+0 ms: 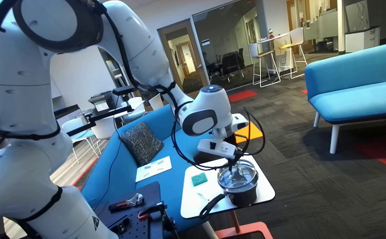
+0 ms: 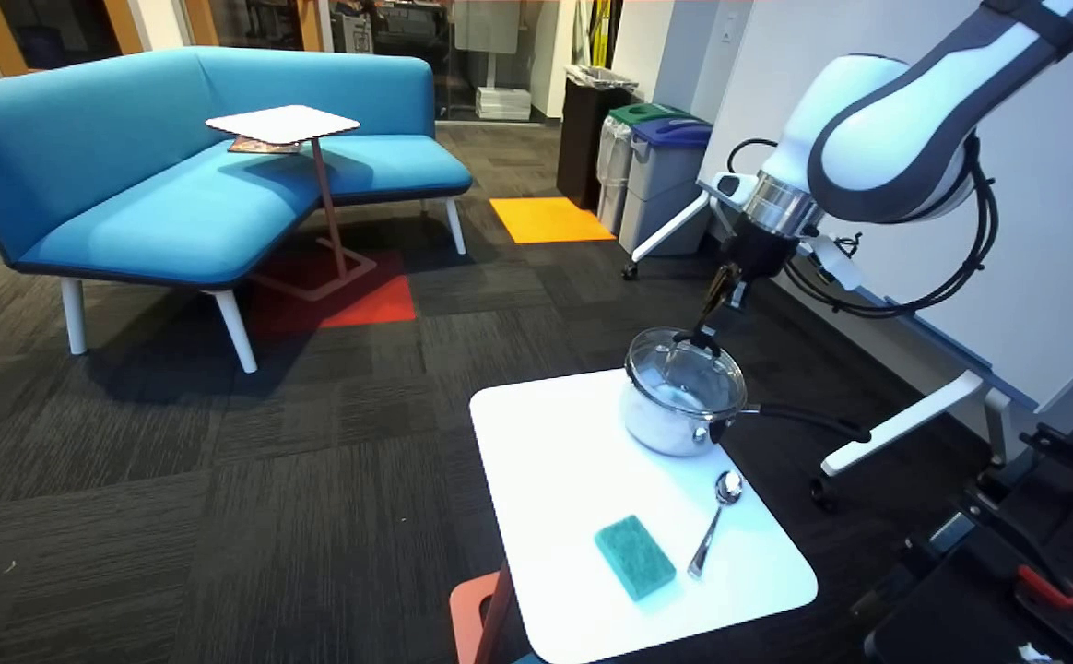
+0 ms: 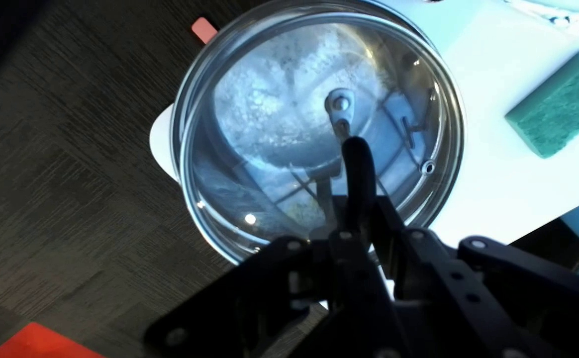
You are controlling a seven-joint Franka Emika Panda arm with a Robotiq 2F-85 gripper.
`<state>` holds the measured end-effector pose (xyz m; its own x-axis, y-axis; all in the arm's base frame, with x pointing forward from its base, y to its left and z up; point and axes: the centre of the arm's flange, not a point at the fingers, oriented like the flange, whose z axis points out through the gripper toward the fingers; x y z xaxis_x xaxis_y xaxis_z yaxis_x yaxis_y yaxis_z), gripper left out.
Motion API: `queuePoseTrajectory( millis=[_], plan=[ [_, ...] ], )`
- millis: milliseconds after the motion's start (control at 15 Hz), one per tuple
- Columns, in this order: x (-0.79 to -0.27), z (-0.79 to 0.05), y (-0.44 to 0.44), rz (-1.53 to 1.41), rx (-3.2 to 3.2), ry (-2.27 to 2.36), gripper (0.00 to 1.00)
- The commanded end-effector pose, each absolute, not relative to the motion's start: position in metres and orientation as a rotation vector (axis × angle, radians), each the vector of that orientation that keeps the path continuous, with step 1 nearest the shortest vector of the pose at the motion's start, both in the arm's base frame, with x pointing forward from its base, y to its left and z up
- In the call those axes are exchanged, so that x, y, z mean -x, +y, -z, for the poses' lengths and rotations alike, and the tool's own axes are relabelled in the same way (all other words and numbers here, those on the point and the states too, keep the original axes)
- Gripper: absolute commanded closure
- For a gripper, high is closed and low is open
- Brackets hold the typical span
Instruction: Pick up the lid and close the pot
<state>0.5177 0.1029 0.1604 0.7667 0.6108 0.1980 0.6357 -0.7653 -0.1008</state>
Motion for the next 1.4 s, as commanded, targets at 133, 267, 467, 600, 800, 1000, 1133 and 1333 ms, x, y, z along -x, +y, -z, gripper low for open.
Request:
queuePoseTrajectory(
  millis=[133,267,467,600,800,1000,1133,1333],
  plan=[
    [-0.523,-0.164,0.101,0.217,2.807,-0.972,0.96],
    [-0.527,-0.161,0.101,0.206,2.805,-0.972,0.96],
    [-0.53,-0.157,0.101,0.186,2.804,-0.967,0.96],
    [-0.533,-0.157,0.101,0.173,2.809,-0.96,0.96],
    [-0.537,-0.158,0.102,0.151,2.812,-0.943,0.61],
    [-0.541,-0.162,0.102,0.137,2.818,-0.931,0.46],
    [-0.543,-0.165,0.104,0.133,2.822,-0.929,0.31],
    [-0.542,-0.171,0.108,0.127,2.838,-0.923,0.09]
  ],
)
